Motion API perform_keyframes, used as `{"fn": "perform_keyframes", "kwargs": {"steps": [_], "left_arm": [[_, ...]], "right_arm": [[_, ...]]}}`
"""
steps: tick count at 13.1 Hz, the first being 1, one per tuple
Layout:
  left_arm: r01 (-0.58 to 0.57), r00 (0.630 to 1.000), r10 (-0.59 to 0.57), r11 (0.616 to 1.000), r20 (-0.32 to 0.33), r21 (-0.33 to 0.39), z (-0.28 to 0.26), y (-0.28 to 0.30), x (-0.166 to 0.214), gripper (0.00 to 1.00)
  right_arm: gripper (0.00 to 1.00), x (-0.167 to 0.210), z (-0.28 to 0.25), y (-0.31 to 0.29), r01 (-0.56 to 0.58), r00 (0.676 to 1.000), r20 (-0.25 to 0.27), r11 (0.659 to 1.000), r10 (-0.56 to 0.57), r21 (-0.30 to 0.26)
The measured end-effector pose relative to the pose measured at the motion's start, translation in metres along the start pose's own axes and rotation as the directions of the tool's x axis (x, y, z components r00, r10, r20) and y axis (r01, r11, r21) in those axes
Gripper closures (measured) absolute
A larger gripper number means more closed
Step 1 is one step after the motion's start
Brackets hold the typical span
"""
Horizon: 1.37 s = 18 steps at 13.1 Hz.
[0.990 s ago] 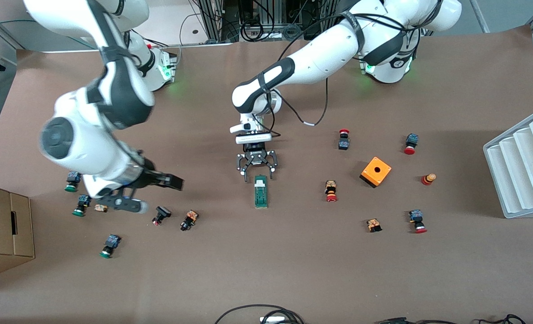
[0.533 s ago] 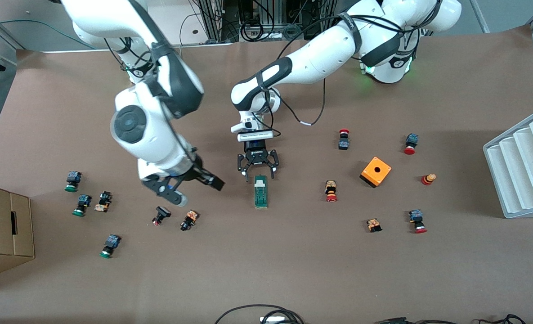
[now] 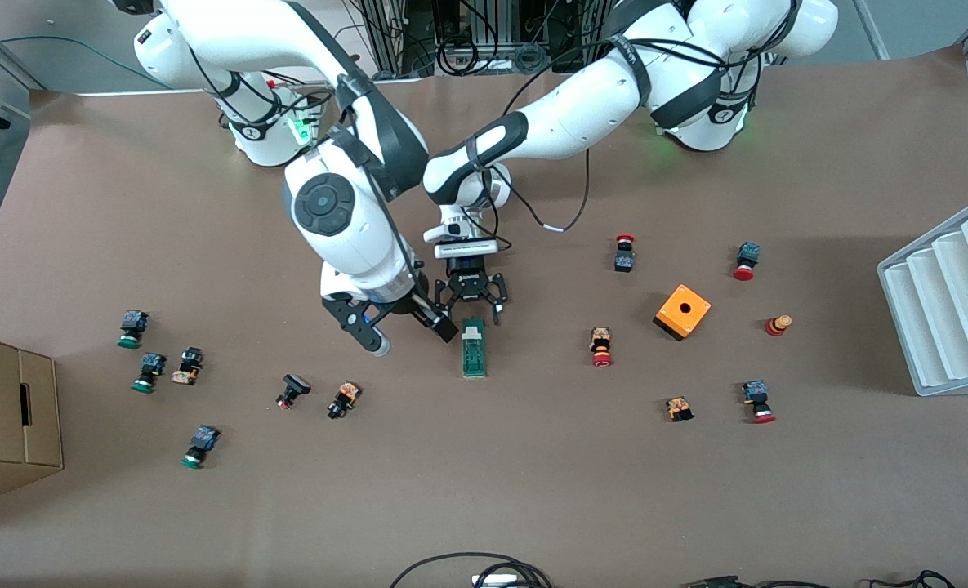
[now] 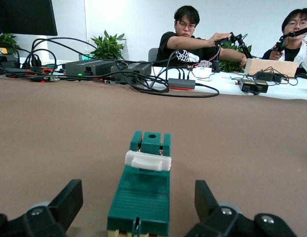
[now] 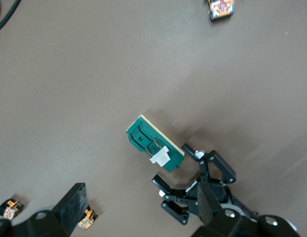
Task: Close load switch with both arms
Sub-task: 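Lower the left gripper onto the switch while the right gripper approaches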
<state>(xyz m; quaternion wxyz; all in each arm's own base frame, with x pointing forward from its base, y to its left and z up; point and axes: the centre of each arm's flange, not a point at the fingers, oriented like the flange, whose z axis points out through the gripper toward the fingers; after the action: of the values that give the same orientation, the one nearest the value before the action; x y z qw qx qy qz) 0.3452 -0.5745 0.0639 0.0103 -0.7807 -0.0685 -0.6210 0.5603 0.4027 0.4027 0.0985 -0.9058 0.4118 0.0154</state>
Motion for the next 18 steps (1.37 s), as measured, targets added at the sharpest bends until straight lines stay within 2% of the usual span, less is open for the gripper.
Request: {"fn": "perform_keyframes", "kwargs": {"steps": [3, 6, 12, 18], "left_arm": [[-0.002, 1.000, 0.002, 1.000, 0.002, -0.001, -0.001, 0.000, -0.002, 0.00], [-0.006, 1.000, 0.006, 1.000, 0.005, -0.004, -0.004, 0.002, -0.008, 0.01], [-0.009, 1.000, 0.009, 1.000, 0.005, -0.003, -0.003, 0.004, -0.009, 0.02], [-0.016, 1.000, 0.016, 1.000, 0.010, 0.000, -0.003, 0.002, -0.014, 0.02]], "right_arm": [[0.00, -0.021, 0.021, -0.004, -0.071, 0.997, -0.005, 0.997, 0.071, 0.002], [0.00, -0.025, 0.039, -0.007, -0.173, 0.985, -0.013, 0.985, 0.173, 0.014], [0.00, -0.036, 0.077, -0.009, -0.301, 0.953, -0.026, 0.953, 0.302, 0.029], [0.01, -0.035, 0.113, -0.014, -0.332, 0.942, -0.047, 0.943, 0.333, 0.014]]}}
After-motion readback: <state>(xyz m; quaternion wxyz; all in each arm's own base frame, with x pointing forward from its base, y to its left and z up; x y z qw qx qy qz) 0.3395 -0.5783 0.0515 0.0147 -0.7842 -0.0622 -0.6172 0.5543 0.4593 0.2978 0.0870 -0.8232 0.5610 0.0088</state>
